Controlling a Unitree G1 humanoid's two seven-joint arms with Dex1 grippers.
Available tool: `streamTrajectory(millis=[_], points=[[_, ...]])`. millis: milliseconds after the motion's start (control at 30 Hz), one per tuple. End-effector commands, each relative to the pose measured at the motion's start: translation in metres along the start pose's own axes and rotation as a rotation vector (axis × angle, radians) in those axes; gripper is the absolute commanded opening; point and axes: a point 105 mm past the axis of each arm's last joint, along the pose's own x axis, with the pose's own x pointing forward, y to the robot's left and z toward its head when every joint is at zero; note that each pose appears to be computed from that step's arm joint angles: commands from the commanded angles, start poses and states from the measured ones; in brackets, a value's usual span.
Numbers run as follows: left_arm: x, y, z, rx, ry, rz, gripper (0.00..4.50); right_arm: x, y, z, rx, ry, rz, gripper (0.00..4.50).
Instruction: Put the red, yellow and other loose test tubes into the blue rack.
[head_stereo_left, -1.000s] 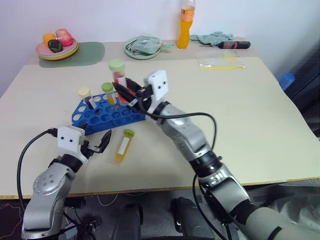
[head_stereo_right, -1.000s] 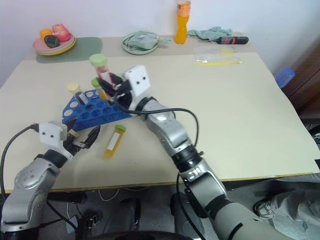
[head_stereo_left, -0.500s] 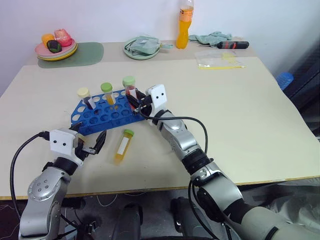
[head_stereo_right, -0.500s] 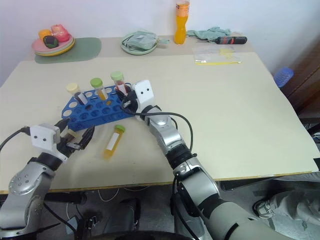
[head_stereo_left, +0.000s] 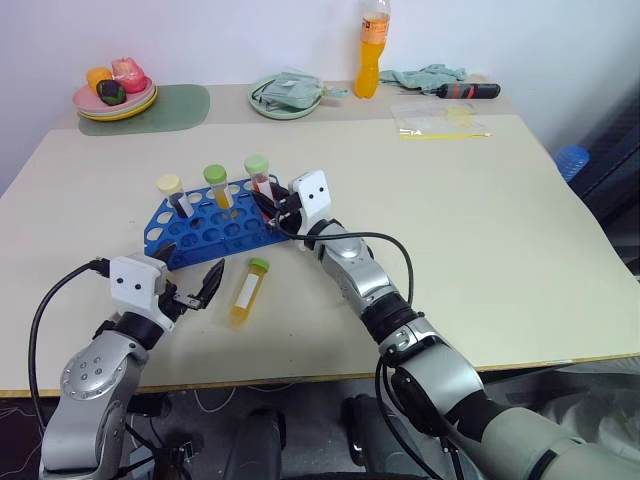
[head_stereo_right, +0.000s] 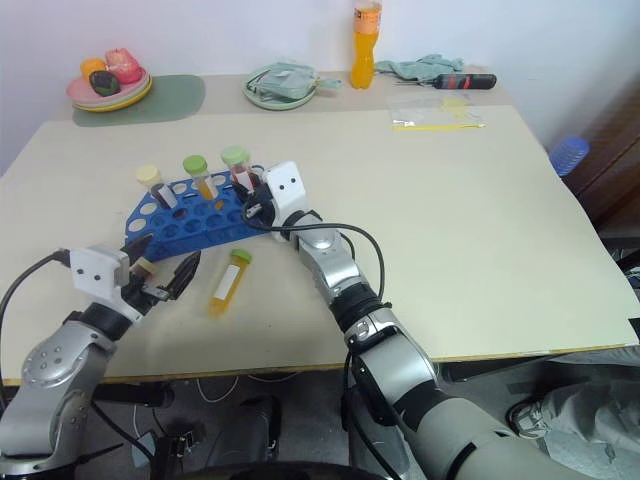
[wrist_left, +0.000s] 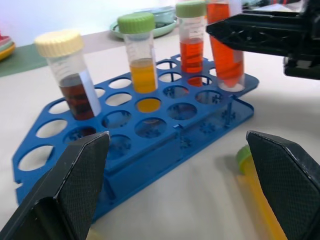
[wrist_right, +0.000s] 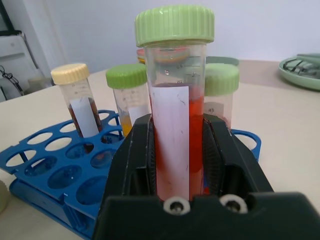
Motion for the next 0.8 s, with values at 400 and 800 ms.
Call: streamTrajectory(millis=[400, 800], points=[[-0.005, -0.009, 0.003, 0.002, -0.023, -0.038, 4.50, 0.012, 0.028, 0.013, 0.090, -0.081, 0.077, 2.17], [0.004, -0.014, 0.007, 0.007, 0.030, -0.035, 4.50, -0.002, 0.023, 0.049, -0.002, -0.229, 0.103, 4.46]])
